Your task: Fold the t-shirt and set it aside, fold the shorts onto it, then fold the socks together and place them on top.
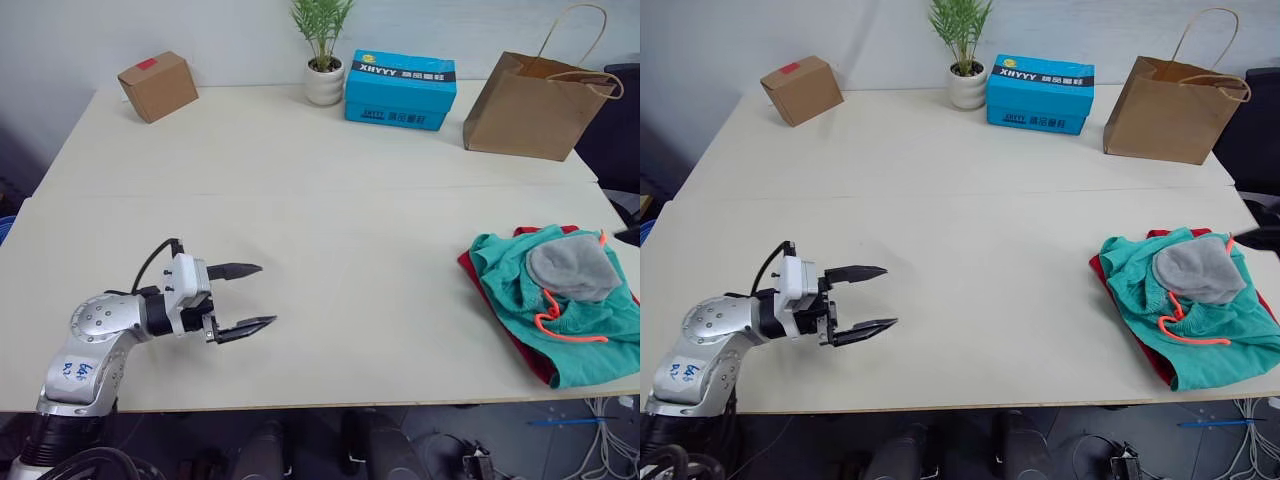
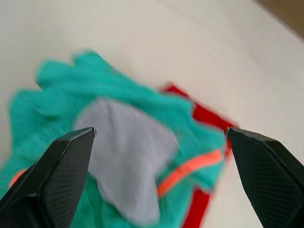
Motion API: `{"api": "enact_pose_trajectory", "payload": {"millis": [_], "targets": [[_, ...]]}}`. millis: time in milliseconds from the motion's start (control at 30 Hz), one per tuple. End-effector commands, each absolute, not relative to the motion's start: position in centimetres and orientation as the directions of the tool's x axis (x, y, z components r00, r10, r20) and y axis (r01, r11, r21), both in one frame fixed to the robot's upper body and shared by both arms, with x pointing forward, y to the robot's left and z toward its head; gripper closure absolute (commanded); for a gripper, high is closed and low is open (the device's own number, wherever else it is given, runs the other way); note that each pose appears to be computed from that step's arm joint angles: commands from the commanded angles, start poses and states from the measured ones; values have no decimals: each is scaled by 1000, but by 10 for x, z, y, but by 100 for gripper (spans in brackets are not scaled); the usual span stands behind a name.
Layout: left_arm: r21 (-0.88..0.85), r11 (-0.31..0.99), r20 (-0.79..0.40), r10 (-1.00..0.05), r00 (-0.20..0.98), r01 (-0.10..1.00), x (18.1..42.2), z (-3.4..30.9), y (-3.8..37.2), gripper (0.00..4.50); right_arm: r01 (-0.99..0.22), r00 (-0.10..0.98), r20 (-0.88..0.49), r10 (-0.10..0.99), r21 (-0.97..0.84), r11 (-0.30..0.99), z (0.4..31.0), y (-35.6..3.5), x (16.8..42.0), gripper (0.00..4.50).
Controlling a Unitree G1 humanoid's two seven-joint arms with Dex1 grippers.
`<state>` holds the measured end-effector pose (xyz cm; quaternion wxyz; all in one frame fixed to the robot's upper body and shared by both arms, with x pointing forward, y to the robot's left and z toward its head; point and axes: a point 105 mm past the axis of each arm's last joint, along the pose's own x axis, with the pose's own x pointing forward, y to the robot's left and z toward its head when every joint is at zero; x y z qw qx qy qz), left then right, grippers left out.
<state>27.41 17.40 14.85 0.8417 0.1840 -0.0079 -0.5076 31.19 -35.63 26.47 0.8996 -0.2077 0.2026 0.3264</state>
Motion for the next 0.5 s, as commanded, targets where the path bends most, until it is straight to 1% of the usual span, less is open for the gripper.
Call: {"api": "enact_pose_trajectory", "payload": {"millis": [33,67,167,267,300,367,467,500], "targets": [[413,458,-194,-800,567,787,280,150,190,0,-772,613,-310,727,-433,466,257,-273,337,2],[428,468,-200,-785,586,773,282,150,193,0,-799,556,-280,783,-441,409,246,-251,335,2],[450,482,-213,-760,614,752,280,149,199,0,-858,406,-254,878,-436,271,206,-201,321,2],[459,493,-227,-740,633,739,277,146,205,0,-886,318,-198,927,-411,216,178,-167,306,2],[462,497,-229,-734,640,735,276,145,206,0,-894,292,-199,935,-403,193,168,-162,300,2],[458,512,-226,-724,652,727,274,144,210,0,-899,283,-191,940,-395,190,150,-156,295,2],[438,535,-224,-714,664,723,271,141,214,0,-890,311,-144,940,-391,234,138,-150,296,2],[435,536,-226,-714,663,724,270,141,215,0,-880,313,-153,937,-418,226,133,-149,296,2]]}}
